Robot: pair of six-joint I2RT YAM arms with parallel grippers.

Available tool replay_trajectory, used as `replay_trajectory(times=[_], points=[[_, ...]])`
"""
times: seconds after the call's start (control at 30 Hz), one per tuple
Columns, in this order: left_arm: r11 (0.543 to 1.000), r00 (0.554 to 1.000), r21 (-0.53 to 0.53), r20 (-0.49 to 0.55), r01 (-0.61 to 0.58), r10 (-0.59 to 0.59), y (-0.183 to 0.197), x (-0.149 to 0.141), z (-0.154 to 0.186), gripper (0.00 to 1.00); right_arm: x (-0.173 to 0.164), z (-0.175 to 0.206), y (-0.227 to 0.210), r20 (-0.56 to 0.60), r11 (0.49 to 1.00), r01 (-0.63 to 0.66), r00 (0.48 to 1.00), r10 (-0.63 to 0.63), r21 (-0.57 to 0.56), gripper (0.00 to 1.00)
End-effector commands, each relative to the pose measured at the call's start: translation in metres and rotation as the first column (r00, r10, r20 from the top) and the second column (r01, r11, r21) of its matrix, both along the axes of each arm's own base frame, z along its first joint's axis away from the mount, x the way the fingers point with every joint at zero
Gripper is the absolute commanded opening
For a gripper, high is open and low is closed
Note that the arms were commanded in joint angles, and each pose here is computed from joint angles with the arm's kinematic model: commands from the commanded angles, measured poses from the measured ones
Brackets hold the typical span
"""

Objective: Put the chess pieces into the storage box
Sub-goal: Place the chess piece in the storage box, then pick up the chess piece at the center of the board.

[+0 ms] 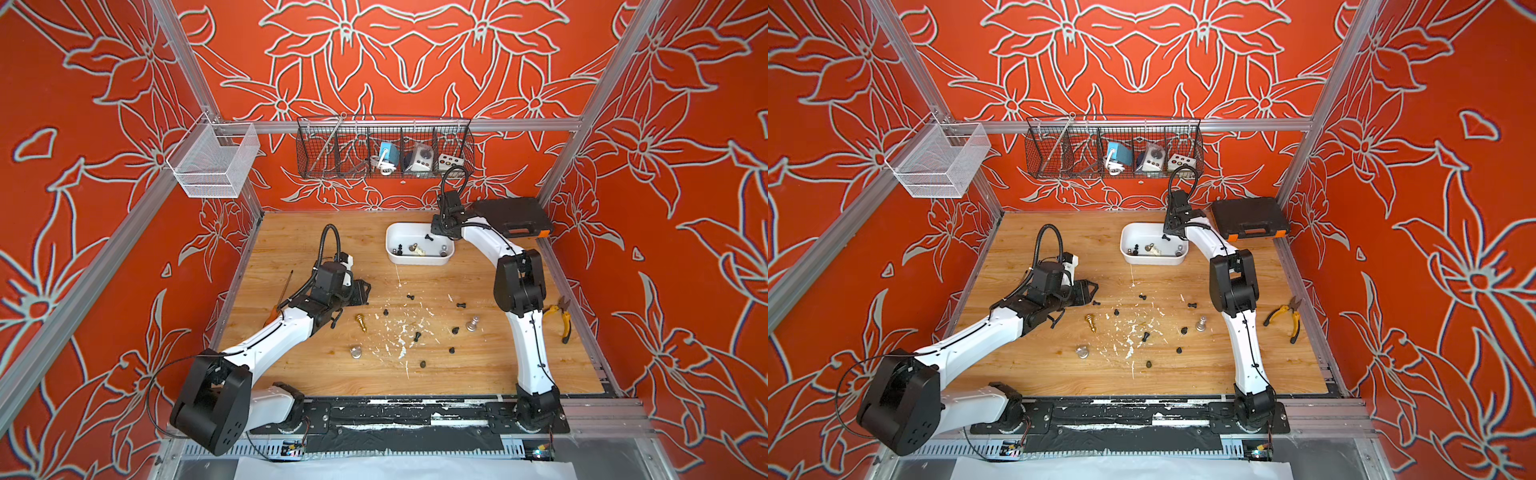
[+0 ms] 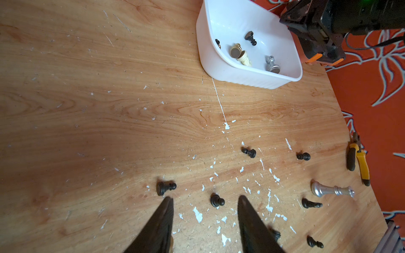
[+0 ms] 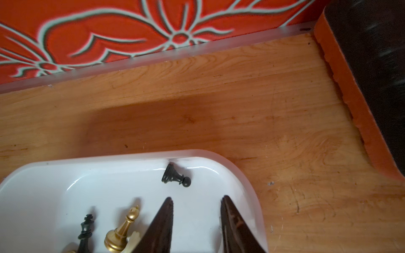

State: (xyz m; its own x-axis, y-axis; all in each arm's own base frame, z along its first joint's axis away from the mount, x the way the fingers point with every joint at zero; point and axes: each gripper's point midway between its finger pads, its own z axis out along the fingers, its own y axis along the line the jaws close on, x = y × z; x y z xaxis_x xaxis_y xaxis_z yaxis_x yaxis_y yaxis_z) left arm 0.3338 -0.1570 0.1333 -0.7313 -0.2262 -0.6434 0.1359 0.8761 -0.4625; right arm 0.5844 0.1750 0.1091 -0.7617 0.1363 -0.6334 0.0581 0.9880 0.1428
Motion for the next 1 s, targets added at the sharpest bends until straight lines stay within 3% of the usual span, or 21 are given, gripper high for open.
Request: replay_trajectory(times=[0.0, 0.43, 0.7, 0.97], points=[[1.000, 1.000, 0.001, 0.013, -0.012, 0.012, 0.004, -0.002, 0.002, 0.49, -0.003, 0.035, -0.002, 0.061, 0.999, -0.027, 0.998, 0.026, 0.020, 0.39], [1.000, 0.999, 0.026, -0.034, -0.009, 0.010, 0.006, -0.006, -0.007, 0.49, -0.041, 0.073, 0.005, 0.099, 0.989, -0.137, 0.986, 0.132, 0.048, 0.40], [0.990, 0.988, 0.128, -0.138, -0.056, 0.074, 0.023, -0.015, -0.023, 0.49, -0.103, 0.070, 0.009, 0.096, 0.964, -0.239, 0.969, 0.228, 0.114, 0.41], [0.985, 0.973, 0.157, -0.207, -0.066, 0.098, 0.019, -0.031, -0.037, 0.49, -0.171, 0.037, 0.018, 0.003, 0.921, -0.347, 0.936, 0.352, 0.179, 0.40]])
